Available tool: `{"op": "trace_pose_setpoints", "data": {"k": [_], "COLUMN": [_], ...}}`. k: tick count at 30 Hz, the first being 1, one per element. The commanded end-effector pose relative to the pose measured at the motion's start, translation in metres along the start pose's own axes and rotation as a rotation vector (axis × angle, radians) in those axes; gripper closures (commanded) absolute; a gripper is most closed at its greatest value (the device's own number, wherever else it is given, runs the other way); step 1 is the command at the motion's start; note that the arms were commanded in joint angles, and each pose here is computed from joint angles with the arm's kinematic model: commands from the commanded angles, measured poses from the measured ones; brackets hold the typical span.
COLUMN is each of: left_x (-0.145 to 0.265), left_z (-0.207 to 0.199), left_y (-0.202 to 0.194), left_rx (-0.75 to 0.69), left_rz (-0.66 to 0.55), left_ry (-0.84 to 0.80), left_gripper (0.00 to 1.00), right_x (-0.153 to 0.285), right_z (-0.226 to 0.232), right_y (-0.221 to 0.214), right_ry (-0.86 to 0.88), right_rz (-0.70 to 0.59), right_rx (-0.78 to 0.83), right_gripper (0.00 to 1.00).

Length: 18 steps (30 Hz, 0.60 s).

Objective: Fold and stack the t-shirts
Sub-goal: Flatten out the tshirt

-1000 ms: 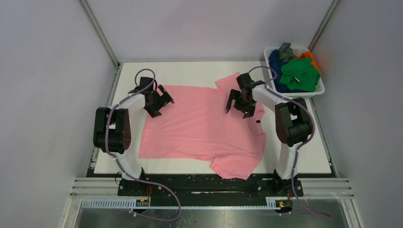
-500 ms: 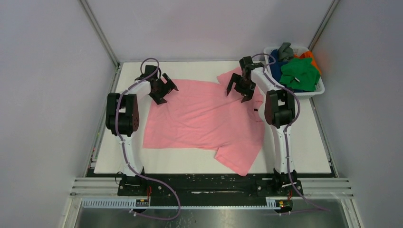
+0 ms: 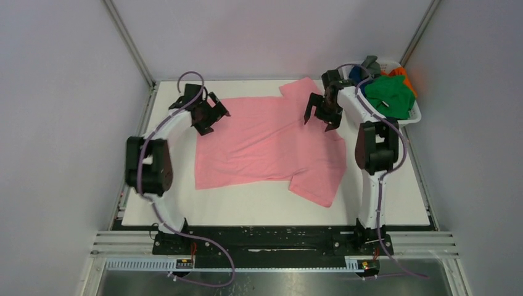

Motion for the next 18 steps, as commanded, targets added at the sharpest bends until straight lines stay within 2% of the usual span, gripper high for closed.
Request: {"op": "trace_pose_setpoints", "data": {"k": [1,3,8,14,18], "left_x": [0.086,0.104,0.129,0.141,0.135], "left_z": [0.01,0.038,0.11,0.16,0.178], "left_y": [-0.025,-0.047,-0.098,-0.133,-0.144], "left_rx": [-0.018,-0.002,0.045,0.103,0.133], "left_rz": [-0.143,-0.144,-0.18,-0.251,-0.272], "left_ry": [-0.033,0.022,0.206,0.252,0.274], "left_gripper": [0.01,0.01,0.01,0.01,0.09], "right_x": [0.108,0.116,0.114,0.106,0.105], "right_z": [0.008,-0.012,-0.054,-0.074,-0.075], "right_y": [-0.061,-0.109,-0.18,-0.217,-0.224], "right_ry": [0.061,0.083,0.056,0.103,0.149], "right_rz": [-0.294,-0.313,-0.426,-0.531,-0.538], "right_rx": [0.108,0.071,-0.03,-0.107,-0.109], "right_gripper": [0.01,0.01,0.0,0.0,0.01]}}
Point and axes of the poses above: each gripper's point midway between its finger pads, its own x axis back along the fingers, its own z axis along the line the jaws close on, y = z × x, the point moved 10 cm from there along x, back along the fingers, and after that the axes turned 5 degrees about x, right-handed, at the moved point
